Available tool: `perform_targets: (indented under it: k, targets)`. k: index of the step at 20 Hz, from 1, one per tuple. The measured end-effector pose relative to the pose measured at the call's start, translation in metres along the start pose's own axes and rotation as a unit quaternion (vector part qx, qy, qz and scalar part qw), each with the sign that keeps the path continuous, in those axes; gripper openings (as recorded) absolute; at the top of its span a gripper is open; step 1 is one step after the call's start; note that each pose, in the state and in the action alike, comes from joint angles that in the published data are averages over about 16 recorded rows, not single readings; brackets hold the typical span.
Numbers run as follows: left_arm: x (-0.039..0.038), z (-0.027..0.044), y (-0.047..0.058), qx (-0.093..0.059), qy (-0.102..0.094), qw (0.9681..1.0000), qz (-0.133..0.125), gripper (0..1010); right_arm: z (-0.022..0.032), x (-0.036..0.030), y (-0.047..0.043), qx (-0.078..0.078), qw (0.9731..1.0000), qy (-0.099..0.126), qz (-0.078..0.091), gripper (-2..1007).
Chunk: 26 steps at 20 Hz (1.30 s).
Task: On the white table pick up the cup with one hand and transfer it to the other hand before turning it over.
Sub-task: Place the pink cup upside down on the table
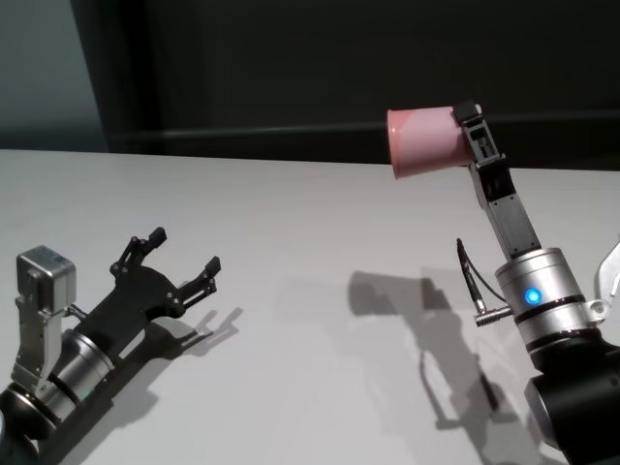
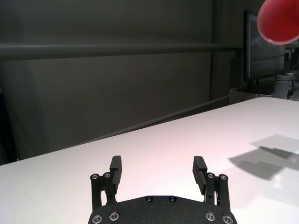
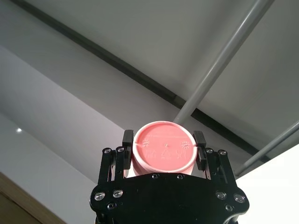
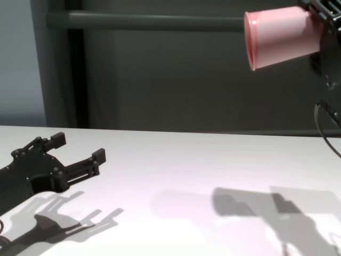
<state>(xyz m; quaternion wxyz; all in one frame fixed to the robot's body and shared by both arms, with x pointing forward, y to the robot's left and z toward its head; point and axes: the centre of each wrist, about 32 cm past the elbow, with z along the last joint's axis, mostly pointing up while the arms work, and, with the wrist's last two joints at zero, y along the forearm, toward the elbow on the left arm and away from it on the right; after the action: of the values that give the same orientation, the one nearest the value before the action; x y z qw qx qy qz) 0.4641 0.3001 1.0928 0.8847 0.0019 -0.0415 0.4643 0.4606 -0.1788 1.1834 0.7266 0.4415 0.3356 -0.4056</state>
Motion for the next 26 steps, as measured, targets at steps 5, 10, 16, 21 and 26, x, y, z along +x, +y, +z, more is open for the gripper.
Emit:
perform_targets:
  k: [5,10,16,21,26]
  targets:
    - [0.0001,0.0002,0.0,0.0,0.0,1.0,0.0,1001,0.0033,-0.007,0.0028,-0.01,0.9984,-0.055,-0.011,738]
    - [0.0001,0.0003,0.0,0.0,0.0,1.0,0.0,1001,0.0039,-0.0147,0.0076,-0.03,0.9918,-0.122,-0.027,738]
    - [0.0002,0.0003,0.0,0.0,0.0,1.0,0.0,1001,0.0048,-0.024,0.0133,-0.056,0.9755,-0.207,-0.051,738]
    - [0.0002,0.0003,0.0,0.0,0.0,1.0,0.0,1001,0.0053,-0.0309,0.0178,-0.084,0.9546,-0.276,-0.076,738]
    - [0.0002,0.0003,0.0,0.0,0.0,1.0,0.0,1001,0.0038,-0.0368,0.0228,-0.119,0.9252,-0.345,-0.103,738]
